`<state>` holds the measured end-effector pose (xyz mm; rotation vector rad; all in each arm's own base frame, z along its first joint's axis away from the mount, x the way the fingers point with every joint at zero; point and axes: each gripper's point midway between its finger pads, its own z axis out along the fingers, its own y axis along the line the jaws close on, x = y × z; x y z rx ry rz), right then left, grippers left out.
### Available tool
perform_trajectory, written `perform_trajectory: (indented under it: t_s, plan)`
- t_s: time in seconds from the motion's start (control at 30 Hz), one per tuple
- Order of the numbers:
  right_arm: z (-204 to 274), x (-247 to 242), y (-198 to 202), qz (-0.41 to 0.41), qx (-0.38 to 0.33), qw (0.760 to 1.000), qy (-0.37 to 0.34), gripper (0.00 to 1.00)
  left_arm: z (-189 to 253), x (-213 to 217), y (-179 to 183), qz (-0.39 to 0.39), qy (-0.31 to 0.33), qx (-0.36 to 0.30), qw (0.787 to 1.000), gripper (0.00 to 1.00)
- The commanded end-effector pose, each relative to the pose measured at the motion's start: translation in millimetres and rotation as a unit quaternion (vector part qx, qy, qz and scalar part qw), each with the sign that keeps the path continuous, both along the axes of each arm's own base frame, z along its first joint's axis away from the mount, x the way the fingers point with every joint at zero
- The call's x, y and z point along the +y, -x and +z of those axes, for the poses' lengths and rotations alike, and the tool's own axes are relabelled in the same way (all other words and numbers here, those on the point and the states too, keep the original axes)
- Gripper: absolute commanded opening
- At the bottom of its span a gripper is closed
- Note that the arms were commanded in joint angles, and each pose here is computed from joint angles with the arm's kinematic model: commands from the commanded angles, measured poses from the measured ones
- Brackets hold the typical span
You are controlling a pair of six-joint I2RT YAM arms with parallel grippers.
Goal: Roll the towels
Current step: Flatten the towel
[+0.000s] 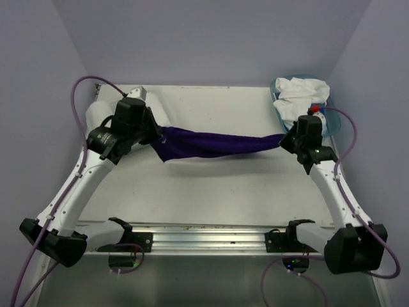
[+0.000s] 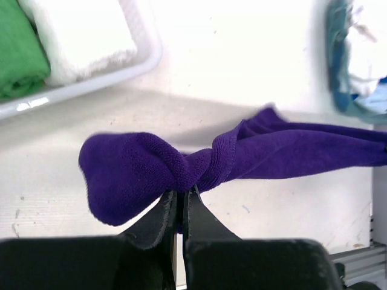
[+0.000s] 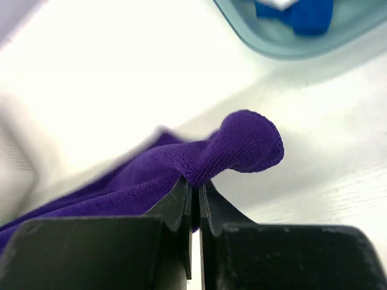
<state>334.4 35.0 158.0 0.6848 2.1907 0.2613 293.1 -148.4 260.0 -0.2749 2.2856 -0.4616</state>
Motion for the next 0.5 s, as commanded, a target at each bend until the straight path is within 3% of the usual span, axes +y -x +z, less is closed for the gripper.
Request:
perform_trajectory:
  t_s: [0.0,0.2,0.37,0.4,0.47]
  plan:
    - [59.2,-18.3,15.9,-0.022,-0.06,0.997,0.037,0.0,42.7,21.6,11.5,0.021,-0.029,-0.018,0.999,0.0]
    - [84.7,-33.4,64.7,-0.039,-0.083,0.994,0.061,0.0,61.9,13.6,1.6,0.008,-0.021,-0.034,0.999,0.0]
    - [40.9,-26.3,84.7,-0.027,-0.046,0.998,0.041,0.0,6.1,-15.1,-71.5,-0.019,-0.046,-0.007,0.999,0.0]
    - [31.1,-22.1,85.2,-0.021,-0.039,0.998,0.032,0.04,-29.1,-14.6,-95.4,-0.017,-0.064,0.03,0.997,0.12]
    - [-6.0,-14.1,93.8,-0.011,0.004,1.0,0.013,0.29,-38.3,-9.2,-121.8,0.007,-0.091,0.047,0.995,0.35]
